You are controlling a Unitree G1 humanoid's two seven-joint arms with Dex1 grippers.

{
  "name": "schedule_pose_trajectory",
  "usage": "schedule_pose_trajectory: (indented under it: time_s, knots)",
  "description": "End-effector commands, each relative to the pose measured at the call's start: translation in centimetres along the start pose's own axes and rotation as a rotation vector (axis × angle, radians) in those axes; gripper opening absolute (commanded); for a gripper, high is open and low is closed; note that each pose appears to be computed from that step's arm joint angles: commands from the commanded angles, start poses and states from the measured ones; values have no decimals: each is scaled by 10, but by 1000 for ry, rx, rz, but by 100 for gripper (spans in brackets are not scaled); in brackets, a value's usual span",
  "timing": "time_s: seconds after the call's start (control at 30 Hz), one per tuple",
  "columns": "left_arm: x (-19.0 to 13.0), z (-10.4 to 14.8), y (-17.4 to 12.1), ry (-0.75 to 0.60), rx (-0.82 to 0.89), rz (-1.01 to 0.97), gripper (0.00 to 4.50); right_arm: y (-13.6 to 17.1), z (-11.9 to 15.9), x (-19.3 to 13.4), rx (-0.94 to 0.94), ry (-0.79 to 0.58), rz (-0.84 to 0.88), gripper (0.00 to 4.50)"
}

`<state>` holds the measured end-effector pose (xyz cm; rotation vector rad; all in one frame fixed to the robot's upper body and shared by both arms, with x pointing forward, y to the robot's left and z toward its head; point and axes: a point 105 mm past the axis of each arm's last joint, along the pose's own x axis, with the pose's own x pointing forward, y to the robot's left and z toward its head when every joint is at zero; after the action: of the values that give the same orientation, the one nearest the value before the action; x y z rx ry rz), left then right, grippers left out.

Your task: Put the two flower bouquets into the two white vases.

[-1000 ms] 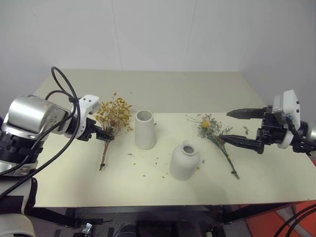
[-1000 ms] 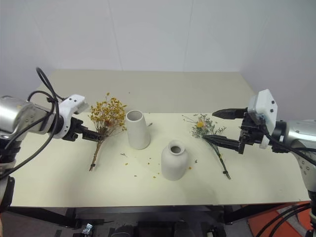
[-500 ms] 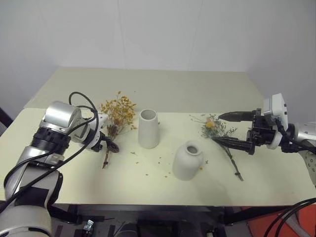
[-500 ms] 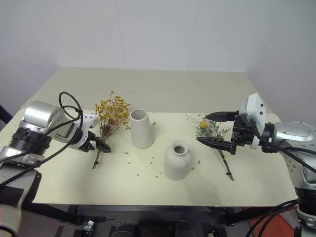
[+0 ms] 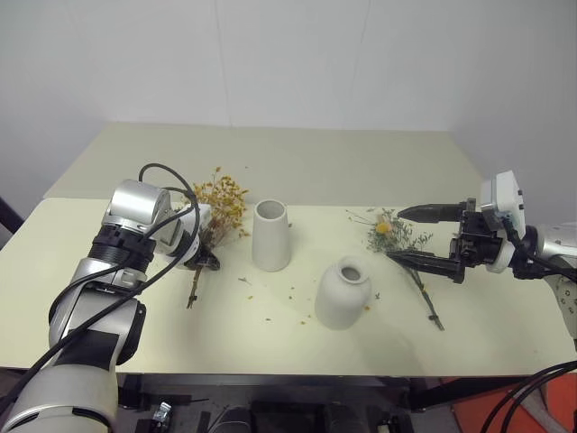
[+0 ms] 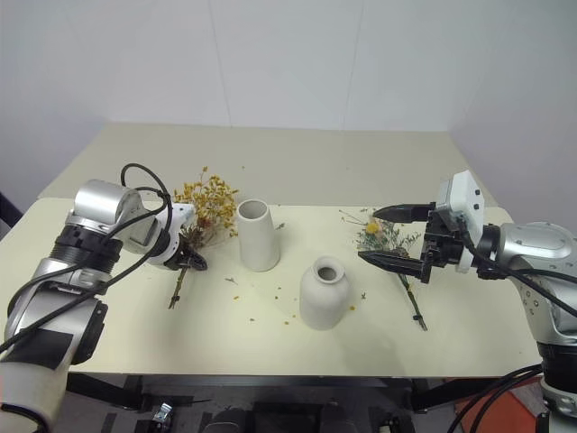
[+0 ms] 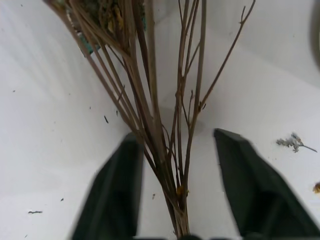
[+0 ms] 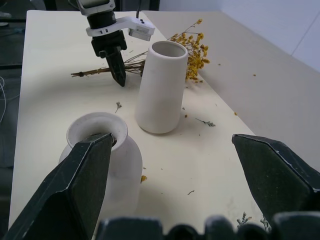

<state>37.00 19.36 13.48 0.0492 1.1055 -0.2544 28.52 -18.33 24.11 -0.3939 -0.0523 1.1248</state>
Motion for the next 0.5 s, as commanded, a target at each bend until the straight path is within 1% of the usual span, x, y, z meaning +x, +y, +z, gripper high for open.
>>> schedule_pose_trajectory:
  time_s: [0.03, 0.1, 0.13, 0.27, 0.37, 0.4, 0.5]
  knots:
    - [-7, 10, -1, -40, -4, 1, 82, 1, 11, -4, -51, -20, -8, 450]
    - [-9, 13, 2, -59, -9, 11, 18, 1, 10, -4, -50, -20, -11, 450]
    - [-11, 15, 3, -72, -12, 15, 1, 1, 10, -3, -48, -22, -12, 450]
    - [-20, 27, 10, -157, 14, 67, 1, 2, 9, -1, -41, -29, -11, 450]
    - [-32, 46, 15, -335, 65, 107, 1, 2, 9, 3, -38, -32, 1, 450]
    - [-40, 57, 16, -440, 83, 128, 1, 1, 10, 6, -39, -33, 5, 450]
    - [-62, 78, 16, -677, 151, 162, 1, -1, 11, 12, -45, -35, 19, 450]
